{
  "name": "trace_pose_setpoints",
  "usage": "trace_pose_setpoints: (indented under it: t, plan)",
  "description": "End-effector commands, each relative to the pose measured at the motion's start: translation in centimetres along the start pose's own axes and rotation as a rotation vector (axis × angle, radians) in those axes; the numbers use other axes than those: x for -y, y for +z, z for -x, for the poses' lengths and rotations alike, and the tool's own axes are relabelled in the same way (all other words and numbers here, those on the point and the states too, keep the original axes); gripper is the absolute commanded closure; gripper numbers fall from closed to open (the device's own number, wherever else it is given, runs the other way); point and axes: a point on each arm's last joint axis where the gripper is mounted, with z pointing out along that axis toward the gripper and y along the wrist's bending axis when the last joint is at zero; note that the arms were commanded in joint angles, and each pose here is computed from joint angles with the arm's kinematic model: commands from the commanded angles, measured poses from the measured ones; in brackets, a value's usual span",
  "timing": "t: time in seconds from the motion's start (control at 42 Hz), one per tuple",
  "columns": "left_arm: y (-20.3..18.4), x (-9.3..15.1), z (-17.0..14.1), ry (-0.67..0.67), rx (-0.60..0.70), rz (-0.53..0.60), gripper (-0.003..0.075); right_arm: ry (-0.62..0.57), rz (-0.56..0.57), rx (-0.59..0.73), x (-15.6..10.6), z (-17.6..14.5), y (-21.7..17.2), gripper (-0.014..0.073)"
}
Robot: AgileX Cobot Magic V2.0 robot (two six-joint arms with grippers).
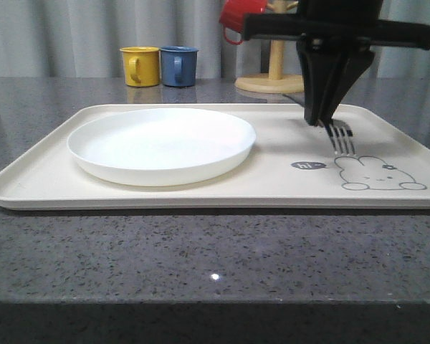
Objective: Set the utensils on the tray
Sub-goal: 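Lower the fork onto the tray beside the plate and release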
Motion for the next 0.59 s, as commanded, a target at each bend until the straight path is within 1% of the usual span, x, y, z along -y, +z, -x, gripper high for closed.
trace_pose_setpoints:
  t: [0.0, 0.167, 0.214, 0.262, 0.452, 0.523, 0.571]
  plan:
    - [-0.4, 0.0, 1.3, -0.004, 0.092, 0.001, 0.0426, 0.028, 0.008, 0.017, -0.5, -0.1, -1.4, 0.0576]
    - [-0.4, 0.0, 1.4, -0.004, 0.097, 0.003, 0.0426, 0.069, -0.009, -0.011, -0.6, 0.1, -0.2, 0.0575]
    - [-0.4, 0.0, 1.4, -0.004, 0.097, 0.003, 0.0426, 0.069, -0.012, -0.016, -0.6, 0.0, -0.2, 0.0561]
    - [-0.4, 0.0, 1.4, -0.004, 0.097, 0.003, 0.0426, 0.069, -0.015, -0.020, -0.6, 0.0, -0.2, 0.0534]
    - [-0.4, 0.0, 1.4, -0.004, 0.097, 0.003, 0.0426, 0.068, -0.017, -0.017, -0.5, 0.0, -0.2, 0.0325]
    - [-0.4, 0.0, 1.4, -0.004, 0.097, 0.003, 0.0426, 0.055, -0.025, -0.010, -0.4, 0.1, -0.3, 0.0292]
    - [-0.4, 0.0, 1.4, -0.004, 0.097, 0.003, 0.0426, 0.035, -0.033, -0.002, -0.4, 0.1, -0.4, 0.0293]
